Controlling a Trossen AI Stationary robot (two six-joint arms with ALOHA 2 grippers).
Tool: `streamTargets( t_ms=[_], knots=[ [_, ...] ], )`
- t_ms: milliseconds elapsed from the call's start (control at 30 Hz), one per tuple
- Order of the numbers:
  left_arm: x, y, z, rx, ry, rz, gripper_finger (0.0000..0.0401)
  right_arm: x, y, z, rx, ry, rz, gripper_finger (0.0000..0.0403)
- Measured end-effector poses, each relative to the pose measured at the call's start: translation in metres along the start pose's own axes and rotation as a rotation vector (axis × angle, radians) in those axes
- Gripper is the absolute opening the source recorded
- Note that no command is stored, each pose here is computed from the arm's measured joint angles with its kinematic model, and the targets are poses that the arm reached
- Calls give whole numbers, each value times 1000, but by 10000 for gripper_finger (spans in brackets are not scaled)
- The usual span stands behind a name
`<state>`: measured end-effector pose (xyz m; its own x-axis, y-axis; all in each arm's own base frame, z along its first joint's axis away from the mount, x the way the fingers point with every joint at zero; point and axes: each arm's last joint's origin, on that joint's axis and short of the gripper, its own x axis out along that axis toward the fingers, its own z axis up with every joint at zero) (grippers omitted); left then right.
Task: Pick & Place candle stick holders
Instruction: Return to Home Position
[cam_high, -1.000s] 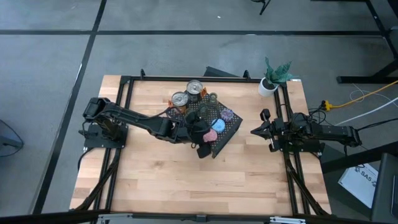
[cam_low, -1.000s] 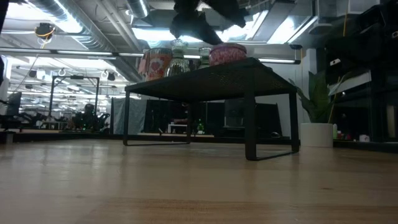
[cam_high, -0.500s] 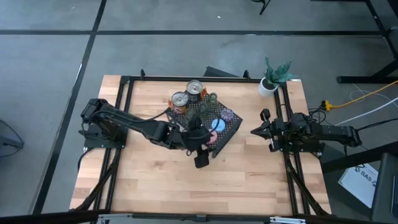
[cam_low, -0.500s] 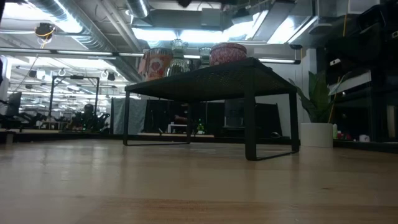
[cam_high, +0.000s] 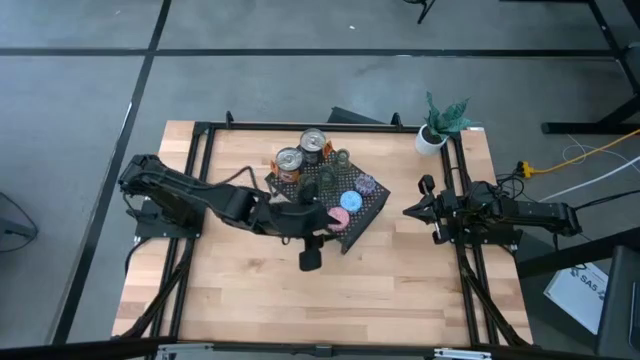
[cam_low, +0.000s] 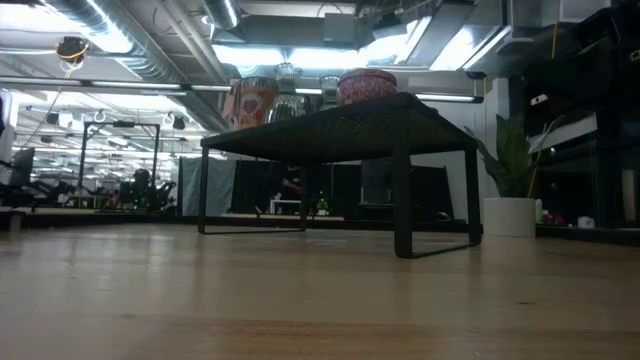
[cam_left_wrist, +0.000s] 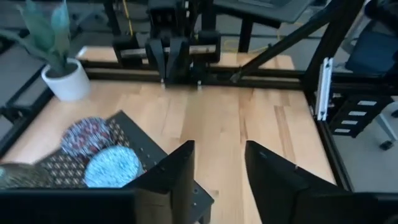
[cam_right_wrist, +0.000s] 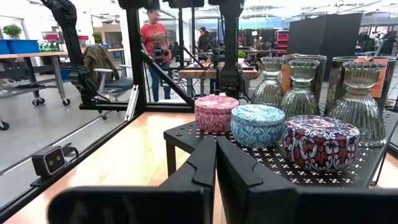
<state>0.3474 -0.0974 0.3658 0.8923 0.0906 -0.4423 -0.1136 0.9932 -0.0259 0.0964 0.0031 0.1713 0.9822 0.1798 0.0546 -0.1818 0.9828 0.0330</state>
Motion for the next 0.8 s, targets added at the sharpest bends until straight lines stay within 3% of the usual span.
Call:
streamTargets(
  t_ms=[267,533,800],
  knots=[
    [-35,10,13,40,-43,-25,73,0,0,0,0,0,0,16],
    [-57,24,0,51,-42,-19,8,0,0,0,0,0,0,16],
    [-70,43,-28,52,-6,11,1,0,0,0,0,1,0,16]
  ],
)
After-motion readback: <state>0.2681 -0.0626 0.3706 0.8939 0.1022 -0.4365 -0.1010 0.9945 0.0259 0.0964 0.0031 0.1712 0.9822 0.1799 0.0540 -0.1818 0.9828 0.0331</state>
